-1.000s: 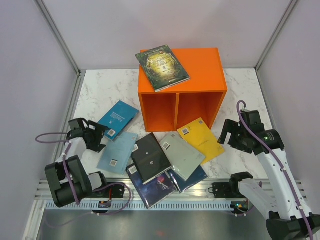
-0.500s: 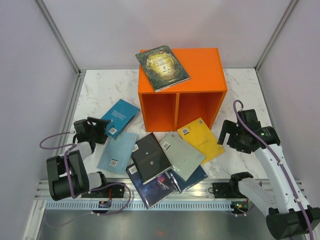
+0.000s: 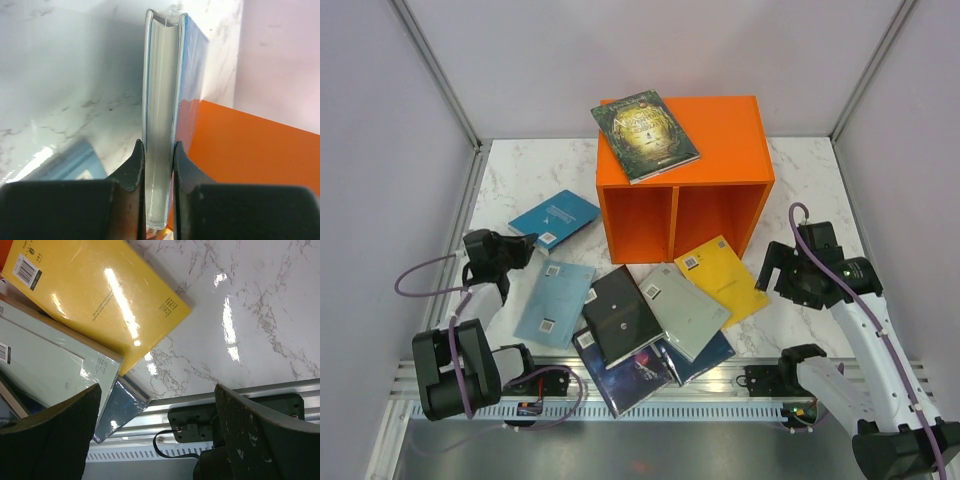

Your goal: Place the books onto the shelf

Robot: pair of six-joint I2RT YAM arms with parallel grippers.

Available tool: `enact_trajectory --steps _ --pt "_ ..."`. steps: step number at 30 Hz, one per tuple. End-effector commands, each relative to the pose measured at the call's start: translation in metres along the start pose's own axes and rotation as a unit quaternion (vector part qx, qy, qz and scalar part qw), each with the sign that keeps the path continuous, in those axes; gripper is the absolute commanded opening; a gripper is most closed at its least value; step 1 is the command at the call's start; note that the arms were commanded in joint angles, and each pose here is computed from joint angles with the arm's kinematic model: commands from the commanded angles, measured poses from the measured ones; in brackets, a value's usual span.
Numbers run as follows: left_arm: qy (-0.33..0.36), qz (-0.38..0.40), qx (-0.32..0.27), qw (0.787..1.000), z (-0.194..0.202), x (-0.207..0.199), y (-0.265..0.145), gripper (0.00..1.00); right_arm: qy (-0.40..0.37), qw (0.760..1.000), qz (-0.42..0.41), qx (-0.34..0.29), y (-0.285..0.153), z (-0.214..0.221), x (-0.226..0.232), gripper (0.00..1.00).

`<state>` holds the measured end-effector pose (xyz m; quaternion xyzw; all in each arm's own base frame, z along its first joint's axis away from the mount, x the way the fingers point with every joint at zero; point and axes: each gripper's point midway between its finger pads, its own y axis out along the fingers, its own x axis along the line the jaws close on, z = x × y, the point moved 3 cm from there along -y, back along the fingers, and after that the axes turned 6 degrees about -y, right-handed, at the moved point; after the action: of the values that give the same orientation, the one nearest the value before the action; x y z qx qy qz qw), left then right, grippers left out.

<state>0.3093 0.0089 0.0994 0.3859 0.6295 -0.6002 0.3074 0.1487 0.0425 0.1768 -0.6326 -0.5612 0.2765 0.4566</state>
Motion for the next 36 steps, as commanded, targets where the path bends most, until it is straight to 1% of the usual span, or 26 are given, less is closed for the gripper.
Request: enact_trajectory --steps 1,3,5,6,7,8,11,12,14,15,16,17,18,19,20,21,23,24,27,28,29,30,32,34,35,36 --pt "-0.006 -0.013 -0.013 1.000 -0.010 -0.029 -0.016 0.02 0.011 0.999 -0.014 -0.030 -0.013 -0.015 0.008 0.97" --pt "-0.002 0.016 -0.018 1.000 -0.014 -0.063 -0.032 0.02 0.017 0.999 -0.024 -0.040 -0.016 -0.022 0.013 0.97" --pt "0.003 0.035 -0.024 0.999 -0.017 -0.086 -0.044 0.02 0.022 0.998 -0.033 -0.041 -0.016 -0.025 0.017 0.97" --pt "0.010 0.064 -0.032 0.997 -0.021 -0.113 -0.057 0.02 0.024 0.998 -0.038 -0.046 -0.017 -0.028 0.019 0.97" --pt "0.011 0.065 -0.031 0.997 -0.022 -0.120 -0.063 0.02 0.031 0.998 -0.041 -0.047 -0.017 -0.029 0.020 0.97" --pt "0.015 0.090 -0.033 0.995 -0.024 -0.143 -0.073 0.02 0.032 0.997 -0.055 -0.046 -0.019 -0.030 0.025 0.97" --pt "0.006 0.121 -0.021 0.992 -0.021 -0.172 -0.093 0.02 0.041 0.994 -0.081 -0.059 -0.024 -0.038 0.035 0.96" --pt "0.007 0.142 -0.020 0.990 -0.021 -0.192 -0.106 0.02 0.041 0.991 -0.106 -0.068 -0.029 -0.045 0.043 0.96" --pt "0.007 0.159 -0.017 0.987 -0.019 -0.209 -0.121 0.02 0.043 0.986 -0.143 -0.074 -0.037 -0.052 0.056 0.96" --pt "0.015 0.187 -0.023 0.982 -0.021 -0.230 -0.136 0.02 0.040 0.979 -0.174 -0.097 -0.047 -0.065 0.067 0.96" --pt "0.020 0.202 -0.027 0.979 -0.022 -0.241 -0.145 0.02 0.038 0.971 -0.213 -0.096 -0.056 -0.068 0.079 0.96" --pt "0.024 0.215 -0.030 0.976 -0.023 -0.252 -0.152 0.02 0.040 0.966 -0.234 -0.106 -0.063 -0.074 0.086 0.97" --pt "0.024 0.227 -0.026 0.973 -0.021 -0.266 -0.167 0.02 0.046 0.952 -0.273 -0.132 -0.079 -0.088 0.098 0.98" --pt "0.022 0.229 -0.016 0.973 -0.018 -0.272 -0.175 0.02 0.042 0.939 -0.316 -0.132 -0.093 -0.090 0.110 0.98" --pt "0.028 0.251 -0.019 0.967 -0.018 -0.290 -0.190 0.02 0.043 0.927 -0.347 -0.136 -0.104 -0.095 0.119 0.98" --pt "0.028 0.255 -0.015 0.966 -0.017 -0.295 -0.197 0.02 0.059 0.905 -0.392 -0.155 -0.125 -0.109 0.133 0.98" --pt "0.032 0.274 -0.013 0.961 -0.015 -0.310 -0.213 0.02 0.067 0.876 -0.452 -0.156 -0.152 -0.118 0.149 0.98" --pt "0.033 0.288 -0.013 0.957 -0.014 -0.322 -0.226 0.02 0.078 0.853 -0.485 -0.175 -0.176 -0.133 0.159 0.98" --pt "0.046 0.323 -0.018 0.945 -0.011 -0.346 -0.258 0.02 0.080 0.820 -0.530 -0.200 -0.218 -0.154 0.175 0.98" --pt "0.048 0.328 -0.017 0.943 -0.010 -0.350 -0.265 0.02 0.093 0.812 -0.541 -0.198 -0.228 -0.160 0.178 0.98" --pt "0.054 0.347 -0.020 0.936 -0.008 -0.361 -0.281 0.02 0.095 0.806 -0.551 -0.195 -0.234 -0.163 0.184 0.98" --pt "0.052 0.355 -0.015 0.933 -0.006 -0.366 -0.287 0.02 0.097 0.794 -0.565 -0.201 -0.244 -0.173 0.190 0.98" --pt "0.054 0.379 -0.014 0.924 -0.003 -0.378 -0.308 0.02 0.116 0.782 -0.583 -0.188 -0.250 -0.180 0.201 0.98" --pt "0.047 0.388 -0.007 0.920 -0.001 -0.385 -0.315 0.02 0.124 0.782 -0.585 -0.174 -0.245 -0.188 0.218 0.98" --pt "0.047 0.397 -0.006 0.916 0.000 -0.389 -0.323 0.02 0.120 0.782 -0.591 -0.161 -0.245 -0.184 0.230 0.98" --pt "0.045 0.402 -0.004 0.915 0.001 -0.391 -0.327 0.02 0.128 0.785 -0.584 -0.162 -0.238 -0.192 0.239 0.98"
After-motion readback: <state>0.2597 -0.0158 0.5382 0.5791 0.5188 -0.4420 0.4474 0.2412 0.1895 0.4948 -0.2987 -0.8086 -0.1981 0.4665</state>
